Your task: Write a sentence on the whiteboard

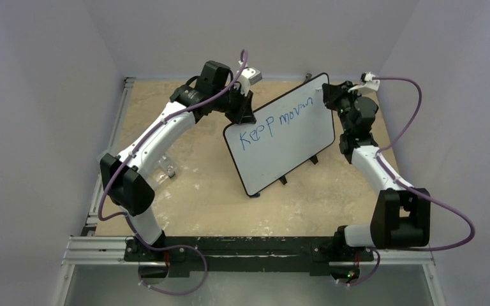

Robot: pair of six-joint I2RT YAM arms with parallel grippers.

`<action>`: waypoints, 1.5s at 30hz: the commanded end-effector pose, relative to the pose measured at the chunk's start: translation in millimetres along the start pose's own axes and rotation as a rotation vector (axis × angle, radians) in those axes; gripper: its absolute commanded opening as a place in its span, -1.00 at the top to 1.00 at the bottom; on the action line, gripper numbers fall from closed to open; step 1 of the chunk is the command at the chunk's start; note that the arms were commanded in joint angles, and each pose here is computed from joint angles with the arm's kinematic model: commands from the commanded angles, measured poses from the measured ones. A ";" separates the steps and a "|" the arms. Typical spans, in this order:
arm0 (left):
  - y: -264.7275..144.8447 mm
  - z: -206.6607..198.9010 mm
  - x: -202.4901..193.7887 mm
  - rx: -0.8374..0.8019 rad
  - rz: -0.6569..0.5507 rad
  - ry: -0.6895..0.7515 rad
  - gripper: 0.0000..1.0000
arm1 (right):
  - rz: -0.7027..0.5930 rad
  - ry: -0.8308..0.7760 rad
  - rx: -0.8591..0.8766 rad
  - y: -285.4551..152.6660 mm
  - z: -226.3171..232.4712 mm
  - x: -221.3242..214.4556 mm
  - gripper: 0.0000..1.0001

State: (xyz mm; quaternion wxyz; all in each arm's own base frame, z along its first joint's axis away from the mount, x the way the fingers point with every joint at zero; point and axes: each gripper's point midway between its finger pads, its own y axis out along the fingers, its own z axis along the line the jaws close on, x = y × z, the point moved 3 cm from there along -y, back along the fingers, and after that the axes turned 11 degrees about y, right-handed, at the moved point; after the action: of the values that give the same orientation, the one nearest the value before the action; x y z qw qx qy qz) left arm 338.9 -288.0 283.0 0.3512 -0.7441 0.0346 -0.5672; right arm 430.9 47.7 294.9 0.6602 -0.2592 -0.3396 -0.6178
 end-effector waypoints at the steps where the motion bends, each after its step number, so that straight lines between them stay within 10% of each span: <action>1: -21.0 31.0 -0.1 0.203 0.042 0.140 1.00 | 0.002 0.031 0.073 -7.1 12.1 -2.0 1.00; 45: -20.6 31.4 -2.0 0.217 0.051 0.150 1.00 | -0.012 0.037 -0.005 0.8 1.3 2.0 1.00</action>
State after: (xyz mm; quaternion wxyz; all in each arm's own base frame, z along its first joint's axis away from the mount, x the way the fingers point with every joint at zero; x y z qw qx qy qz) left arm 337.0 -288.4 283.9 0.3552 -0.7413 0.0344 -0.5684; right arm 431.8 46.7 297.6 0.6608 -0.2525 -0.3275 -0.6263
